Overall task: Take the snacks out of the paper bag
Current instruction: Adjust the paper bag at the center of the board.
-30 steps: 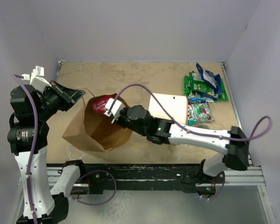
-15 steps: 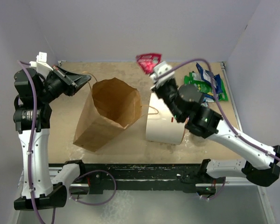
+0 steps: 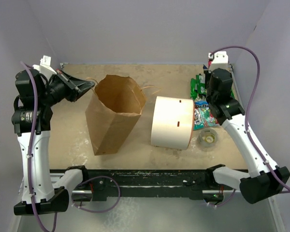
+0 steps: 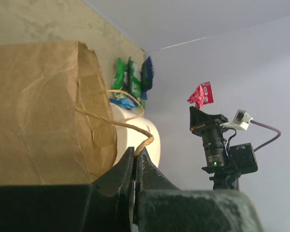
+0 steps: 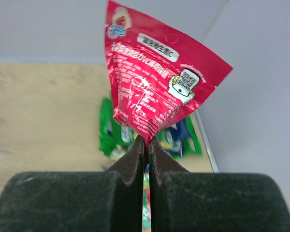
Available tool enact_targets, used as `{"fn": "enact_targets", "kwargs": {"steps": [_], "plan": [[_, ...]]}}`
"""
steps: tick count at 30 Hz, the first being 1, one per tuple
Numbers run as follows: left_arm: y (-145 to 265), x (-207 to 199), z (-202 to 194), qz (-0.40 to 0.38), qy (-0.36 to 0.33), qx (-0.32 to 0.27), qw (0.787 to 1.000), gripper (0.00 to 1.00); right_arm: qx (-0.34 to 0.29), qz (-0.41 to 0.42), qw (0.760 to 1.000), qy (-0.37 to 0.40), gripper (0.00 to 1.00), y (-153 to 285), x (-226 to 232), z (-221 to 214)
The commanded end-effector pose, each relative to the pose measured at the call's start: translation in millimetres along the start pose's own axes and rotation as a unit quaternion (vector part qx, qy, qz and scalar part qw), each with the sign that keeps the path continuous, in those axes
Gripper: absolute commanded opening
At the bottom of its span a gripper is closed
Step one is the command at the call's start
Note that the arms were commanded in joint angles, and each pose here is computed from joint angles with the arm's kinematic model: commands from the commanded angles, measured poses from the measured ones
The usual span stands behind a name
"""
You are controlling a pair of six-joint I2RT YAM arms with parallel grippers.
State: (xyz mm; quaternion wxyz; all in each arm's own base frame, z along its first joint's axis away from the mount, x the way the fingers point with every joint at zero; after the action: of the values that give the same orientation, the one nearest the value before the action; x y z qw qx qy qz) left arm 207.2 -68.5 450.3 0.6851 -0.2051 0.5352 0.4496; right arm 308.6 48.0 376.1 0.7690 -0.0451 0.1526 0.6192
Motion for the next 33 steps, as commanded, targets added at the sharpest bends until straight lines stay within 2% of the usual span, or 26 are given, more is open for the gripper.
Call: {"fn": "enact_targets", "kwargs": {"steps": [1,9,13,18,24,28,33], "plan": [[12.3,21.9,-9.9,0.081,-0.031,-0.001,0.996,0.00,0.040,-0.011,0.998,-0.052,0.00,-8.2,-13.8,-45.4],[40.8,37.9,-20.3,0.159,-0.097,-0.023,0.982,0.00,0.139,0.010,0.989,-0.049,0.00,-22.8,0.5,-153.6],[57.7,50.4,-27.3,0.218,-0.093,-0.041,0.971,0.00,0.175,0.017,0.984,-0.030,0.00,-32.2,7.3,-187.7],[73.8,64.0,-37.4,0.261,-0.083,-0.061,0.960,0.00,0.190,0.015,0.981,-0.018,0.00,-48.8,15.2,-208.4],[92.7,75.7,-44.3,0.303,-0.087,-0.095,0.944,0.04,0.225,0.008,0.974,-0.021,0.00,-59.4,24.1,-228.6],[104.4,77.3,-47.2,0.320,-0.092,-0.113,0.936,0.13,0.238,0.013,0.971,-0.034,0.00,-53.1,24.5,-227.2],[118.8,72.2,-48.5,0.326,-0.108,-0.138,0.929,0.40,0.264,0.012,0.963,-0.059,0.30,-38.4,20.8,-217.6]]}}
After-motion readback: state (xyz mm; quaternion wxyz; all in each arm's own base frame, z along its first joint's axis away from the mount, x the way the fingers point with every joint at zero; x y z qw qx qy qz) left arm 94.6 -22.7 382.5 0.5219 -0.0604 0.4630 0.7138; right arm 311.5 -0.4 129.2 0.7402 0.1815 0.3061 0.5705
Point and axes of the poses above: each gripper's point midway between its finger pads, its own y axis back along the fingers, its own x axis along the line the jaws close on, z = x × y, the point moved 7 cm from there along y, back along the fingers, and after that the axes turned 3 degrees about y, right-handed, at the moved point
